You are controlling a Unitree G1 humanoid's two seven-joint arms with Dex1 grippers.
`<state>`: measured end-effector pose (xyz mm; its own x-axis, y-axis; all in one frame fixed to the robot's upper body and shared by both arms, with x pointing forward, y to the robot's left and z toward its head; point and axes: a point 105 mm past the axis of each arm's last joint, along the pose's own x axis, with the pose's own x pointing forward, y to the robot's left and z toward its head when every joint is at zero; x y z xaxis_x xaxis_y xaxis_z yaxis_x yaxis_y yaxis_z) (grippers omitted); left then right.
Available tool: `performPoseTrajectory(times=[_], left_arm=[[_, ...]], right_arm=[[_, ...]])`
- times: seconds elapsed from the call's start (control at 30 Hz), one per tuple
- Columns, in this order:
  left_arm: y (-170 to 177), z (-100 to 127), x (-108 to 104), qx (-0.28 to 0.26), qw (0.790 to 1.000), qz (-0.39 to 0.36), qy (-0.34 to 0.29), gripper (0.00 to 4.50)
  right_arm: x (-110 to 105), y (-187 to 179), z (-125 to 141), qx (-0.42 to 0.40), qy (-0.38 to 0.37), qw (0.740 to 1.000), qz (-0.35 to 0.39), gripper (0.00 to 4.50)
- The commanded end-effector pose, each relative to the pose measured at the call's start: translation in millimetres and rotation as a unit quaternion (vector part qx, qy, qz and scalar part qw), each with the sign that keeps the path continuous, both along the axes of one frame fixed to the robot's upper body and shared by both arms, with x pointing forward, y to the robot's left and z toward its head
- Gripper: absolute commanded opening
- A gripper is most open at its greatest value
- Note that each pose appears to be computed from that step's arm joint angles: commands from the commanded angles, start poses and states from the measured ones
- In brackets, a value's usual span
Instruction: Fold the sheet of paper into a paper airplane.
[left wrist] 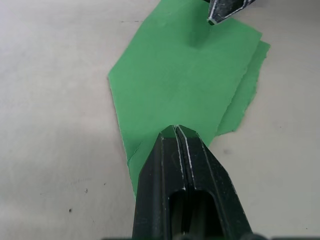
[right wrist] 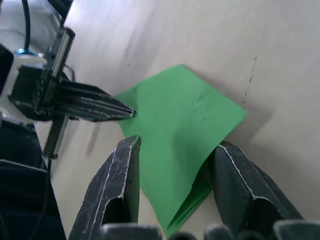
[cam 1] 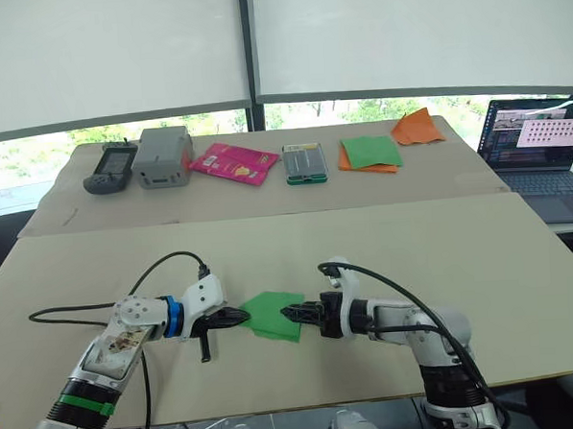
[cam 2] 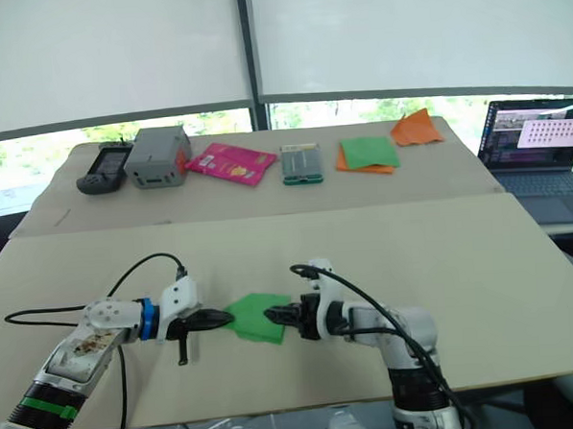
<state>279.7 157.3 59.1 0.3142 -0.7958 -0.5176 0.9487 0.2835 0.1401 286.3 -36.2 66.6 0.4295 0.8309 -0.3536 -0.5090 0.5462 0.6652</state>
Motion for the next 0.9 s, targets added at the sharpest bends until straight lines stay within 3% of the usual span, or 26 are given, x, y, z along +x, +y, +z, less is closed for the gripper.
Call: performPoseTrajectory(times=[0.03,0.2,0.43,0.7,0.83,0.9], left_arm=[[2.5,-16.9,-6.7,0.021,0.999,0.004,0.029,0.00],[3.3,-16.6,-6.1,0.022,0.999,0.005,0.029,0.00],[5.9,-16.3,-5.3,0.025,0.999,0.008,0.028,0.00],[6.9,-15.9,-5.2,0.025,0.999,0.010,0.028,0.00],[7.3,-15.1,-4.9,0.024,0.999,0.011,0.027,0.00],[7.9,-14.9,-4.7,0.024,0.999,0.012,0.027,0.00]], right_arm=[[10.3,-3.4,14.9,0.022,-0.027,0.999,-0.015,2.23],[5.1,-4.3,8.7,0.003,-0.039,0.999,0.000,2.23],[0.3,-3.3,2.1,-0.019,-0.059,0.998,0.017,0.08],[-2.2,-1.8,7.8,-0.010,-0.082,0.996,0.029,0.03],[-14.6,1.9,16.1,-0.041,-0.181,0.979,0.083,0.03],[-22.1,6.0,23.5,-0.065,-0.276,0.952,0.115,0.03]])
